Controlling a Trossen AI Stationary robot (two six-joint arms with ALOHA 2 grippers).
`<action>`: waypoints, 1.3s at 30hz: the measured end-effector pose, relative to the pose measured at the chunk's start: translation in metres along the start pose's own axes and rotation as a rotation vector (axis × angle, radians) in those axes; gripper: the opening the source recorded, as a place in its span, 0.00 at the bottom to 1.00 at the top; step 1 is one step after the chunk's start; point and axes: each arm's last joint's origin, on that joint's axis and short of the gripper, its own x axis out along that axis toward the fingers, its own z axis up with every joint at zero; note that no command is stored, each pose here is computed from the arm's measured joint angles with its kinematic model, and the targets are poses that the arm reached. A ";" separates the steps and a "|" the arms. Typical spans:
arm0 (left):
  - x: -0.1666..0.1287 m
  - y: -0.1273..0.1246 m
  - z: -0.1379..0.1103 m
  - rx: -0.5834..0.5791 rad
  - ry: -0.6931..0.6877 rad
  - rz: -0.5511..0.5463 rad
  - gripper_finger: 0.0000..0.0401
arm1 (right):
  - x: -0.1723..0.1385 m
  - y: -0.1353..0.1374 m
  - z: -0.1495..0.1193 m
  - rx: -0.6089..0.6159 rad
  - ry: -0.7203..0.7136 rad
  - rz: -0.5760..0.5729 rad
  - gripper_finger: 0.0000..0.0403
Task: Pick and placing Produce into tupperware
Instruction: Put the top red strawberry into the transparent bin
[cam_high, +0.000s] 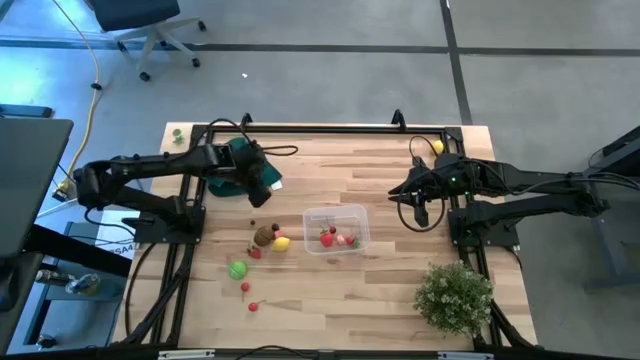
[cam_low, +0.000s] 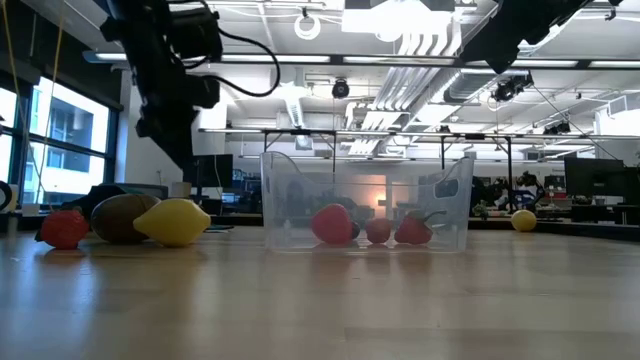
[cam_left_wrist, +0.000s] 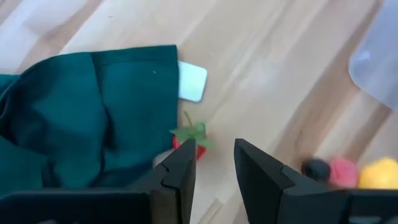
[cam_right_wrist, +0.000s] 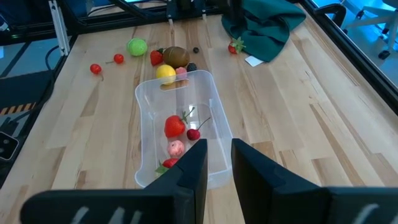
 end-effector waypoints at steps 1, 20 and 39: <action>0.002 0.000 0.001 -0.009 0.000 0.006 0.25 | 0.000 0.000 0.000 0.000 0.000 0.000 0.15; 0.017 0.002 -0.001 -0.110 0.072 0.124 0.25 | 0.000 0.000 0.000 0.000 0.000 0.000 0.15; 0.017 0.003 -0.005 -0.167 0.119 0.127 0.29 | 0.000 0.000 0.000 0.000 0.000 0.000 0.15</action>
